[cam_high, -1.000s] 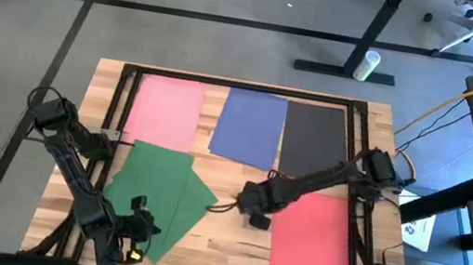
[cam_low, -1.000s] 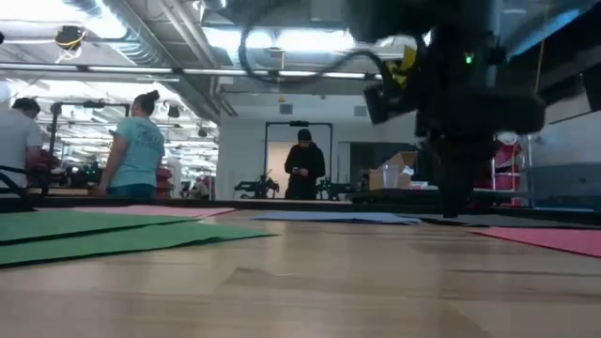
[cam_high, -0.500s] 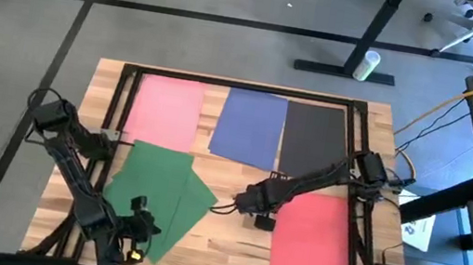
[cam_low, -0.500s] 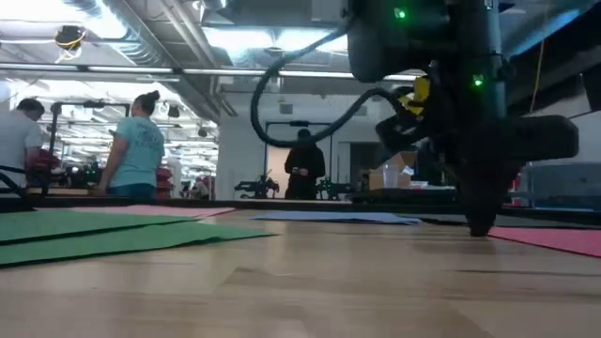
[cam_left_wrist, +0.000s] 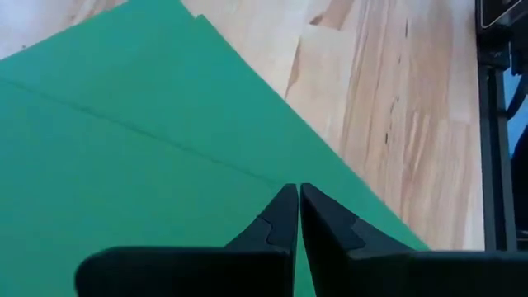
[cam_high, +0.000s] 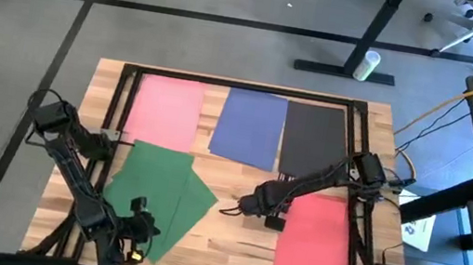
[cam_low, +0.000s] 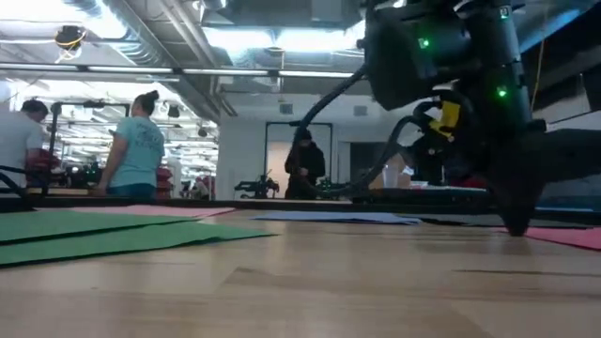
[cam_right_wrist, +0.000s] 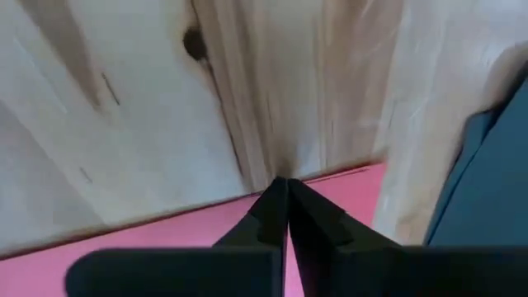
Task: Organize paper
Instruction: Stack the red paper on top of the other red papers on the table
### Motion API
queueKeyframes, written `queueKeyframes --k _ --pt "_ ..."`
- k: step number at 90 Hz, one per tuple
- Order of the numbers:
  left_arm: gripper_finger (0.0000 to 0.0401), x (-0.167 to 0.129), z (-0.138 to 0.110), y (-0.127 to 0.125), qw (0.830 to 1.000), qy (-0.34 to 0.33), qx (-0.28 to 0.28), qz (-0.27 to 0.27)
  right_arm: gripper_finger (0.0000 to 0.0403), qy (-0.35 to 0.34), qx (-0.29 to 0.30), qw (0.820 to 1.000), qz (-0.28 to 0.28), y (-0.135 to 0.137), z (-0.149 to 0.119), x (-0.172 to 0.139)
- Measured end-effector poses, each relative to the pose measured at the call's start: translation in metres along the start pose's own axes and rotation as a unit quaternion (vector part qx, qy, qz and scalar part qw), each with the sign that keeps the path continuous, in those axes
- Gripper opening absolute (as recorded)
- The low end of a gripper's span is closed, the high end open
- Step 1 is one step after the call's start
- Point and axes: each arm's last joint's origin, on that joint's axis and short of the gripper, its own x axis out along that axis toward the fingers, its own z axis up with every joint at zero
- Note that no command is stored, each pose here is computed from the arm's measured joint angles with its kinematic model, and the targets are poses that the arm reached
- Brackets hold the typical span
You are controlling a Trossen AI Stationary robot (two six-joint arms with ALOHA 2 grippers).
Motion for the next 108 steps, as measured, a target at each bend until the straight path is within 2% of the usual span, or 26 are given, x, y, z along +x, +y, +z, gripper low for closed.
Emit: queueKeyframes --k 23,37,59,79,108 --pt "0.0 0.0 0.0 0.0 1.0 0.0 0.0 0.0 0.0 -0.082 0.015 0.996 0.013 -0.002 -0.009 -0.029" --pt "0.0 0.0 0.0 0.0 1.0 0.0 0.0 0.0 0.0 -0.102 0.028 0.994 -0.032 -0.008 -0.011 -0.033" --pt "0.0 0.0 0.0 0.0 1.0 -0.001 -0.002 -0.001 0.0 -0.07 0.102 0.991 -0.049 -0.031 -0.008 -0.01" --pt "0.0 0.0 0.0 0.001 1.0 0.002 0.002 0.004 0.0 -0.057 0.092 0.993 -0.044 -0.033 -0.015 0.018" --pt "0.0 0.0 0.0 0.002 1.0 0.003 -0.002 0.006 0.0 -0.057 0.082 0.995 -0.014 -0.021 -0.019 0.016"
